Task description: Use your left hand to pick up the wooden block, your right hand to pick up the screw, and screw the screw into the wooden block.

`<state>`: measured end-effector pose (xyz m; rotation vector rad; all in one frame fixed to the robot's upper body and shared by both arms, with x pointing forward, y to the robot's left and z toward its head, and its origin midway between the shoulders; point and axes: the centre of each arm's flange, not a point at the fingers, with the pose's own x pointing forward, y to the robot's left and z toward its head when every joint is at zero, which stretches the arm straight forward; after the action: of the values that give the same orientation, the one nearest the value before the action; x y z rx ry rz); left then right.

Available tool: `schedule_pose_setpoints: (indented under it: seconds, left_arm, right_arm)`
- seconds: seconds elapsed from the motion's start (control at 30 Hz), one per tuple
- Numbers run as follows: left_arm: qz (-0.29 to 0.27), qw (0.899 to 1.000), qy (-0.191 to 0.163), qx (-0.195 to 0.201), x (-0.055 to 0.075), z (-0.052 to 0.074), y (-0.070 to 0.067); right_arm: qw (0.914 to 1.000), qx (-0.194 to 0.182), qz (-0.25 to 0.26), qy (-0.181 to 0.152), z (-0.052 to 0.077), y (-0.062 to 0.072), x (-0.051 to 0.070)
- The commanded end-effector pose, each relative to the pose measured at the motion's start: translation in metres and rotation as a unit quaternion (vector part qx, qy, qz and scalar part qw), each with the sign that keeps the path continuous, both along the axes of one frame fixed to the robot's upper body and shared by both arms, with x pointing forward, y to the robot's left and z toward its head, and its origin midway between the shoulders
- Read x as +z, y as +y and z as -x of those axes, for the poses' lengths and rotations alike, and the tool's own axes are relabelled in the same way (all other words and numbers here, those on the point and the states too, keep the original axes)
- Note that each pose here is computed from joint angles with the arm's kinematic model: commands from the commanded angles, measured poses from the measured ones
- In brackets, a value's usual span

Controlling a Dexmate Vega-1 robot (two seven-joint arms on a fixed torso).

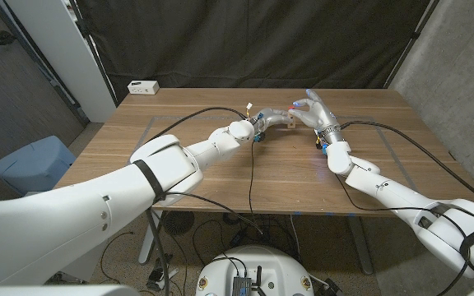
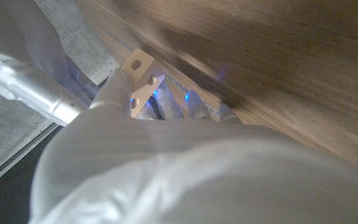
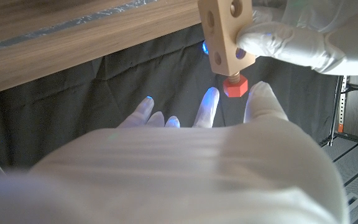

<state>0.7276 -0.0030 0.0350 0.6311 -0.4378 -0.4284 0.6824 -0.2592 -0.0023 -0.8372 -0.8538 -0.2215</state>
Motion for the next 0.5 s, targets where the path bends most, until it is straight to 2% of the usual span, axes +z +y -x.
schedule_pose_setpoints:
  seconds: [0.03, 0.5]
  left_arm:
    - [-0.007, 1.0, -0.016, -0.006, 0.0026, 0.0016, 0.0015]
    - [-0.009, 0.999, -0.045, -0.021, 0.0021, 0.0059, 0.0052]
  right_arm:
    - [1.0, 0.005, -0.001, 0.007, -0.0002, -0.0035, -0.0002]
    - [0.9998, 0.016, -0.003, 0.013, 0.0048, -0.0074, 0.0045]
